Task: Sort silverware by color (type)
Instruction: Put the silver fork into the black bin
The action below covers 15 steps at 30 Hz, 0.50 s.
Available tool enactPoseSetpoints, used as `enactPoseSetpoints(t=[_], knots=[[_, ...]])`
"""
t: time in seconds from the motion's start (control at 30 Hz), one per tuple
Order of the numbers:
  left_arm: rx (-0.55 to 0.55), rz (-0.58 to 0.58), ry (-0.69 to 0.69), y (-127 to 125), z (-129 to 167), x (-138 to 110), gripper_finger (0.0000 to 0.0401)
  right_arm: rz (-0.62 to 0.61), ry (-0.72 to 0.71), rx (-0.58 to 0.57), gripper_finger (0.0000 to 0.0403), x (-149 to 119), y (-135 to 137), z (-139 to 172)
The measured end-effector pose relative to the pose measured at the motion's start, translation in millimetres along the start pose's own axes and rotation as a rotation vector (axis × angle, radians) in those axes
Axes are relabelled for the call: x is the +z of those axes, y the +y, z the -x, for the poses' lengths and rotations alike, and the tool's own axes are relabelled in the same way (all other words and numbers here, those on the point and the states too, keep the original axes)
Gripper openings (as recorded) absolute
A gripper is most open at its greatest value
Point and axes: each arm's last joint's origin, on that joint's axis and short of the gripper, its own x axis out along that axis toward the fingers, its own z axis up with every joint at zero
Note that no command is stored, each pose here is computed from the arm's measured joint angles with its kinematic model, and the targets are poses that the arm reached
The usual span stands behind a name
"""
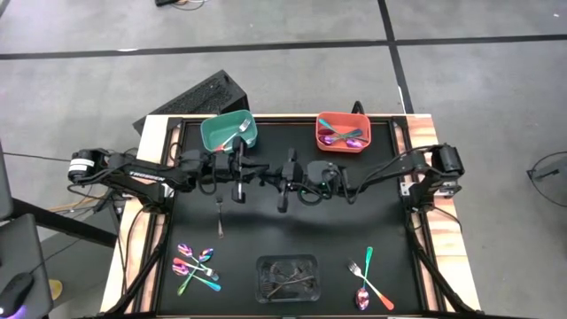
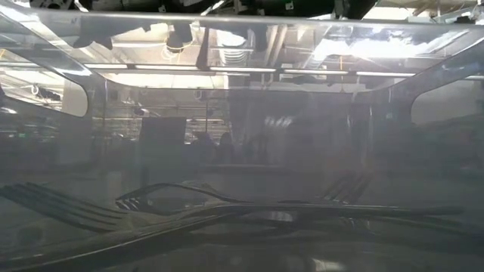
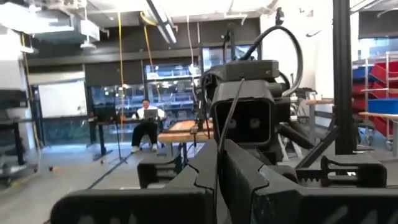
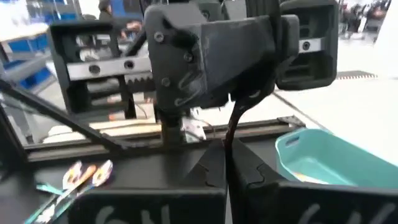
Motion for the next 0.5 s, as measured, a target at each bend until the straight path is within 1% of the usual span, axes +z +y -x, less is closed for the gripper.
enactPoseSetpoints(t=[0.17,0.27,0.37,0.43,0.5], knots=[[0.02,0.025,0.05,0,0,-4,0.0008,-0.016,0.123,-0.003,0.0006,12,0,16],[0.011,0.032,0.133,-1,1,-12,0.0024,-0.031,0.286,-0.012,0.0006,19,4,31],[0.002,0.046,0.208,-2,3,-17,0.0044,-0.056,0.418,-0.02,0.0005,23,14,44],[-0.005,0.071,0.289,-4,7,-23,0.0059,-0.084,0.469,-0.008,0.0005,26,26,50],[0.0,0.078,0.316,-6,8,-24,0.0073,-0.104,0.543,0.015,0.0005,23,38,57]])
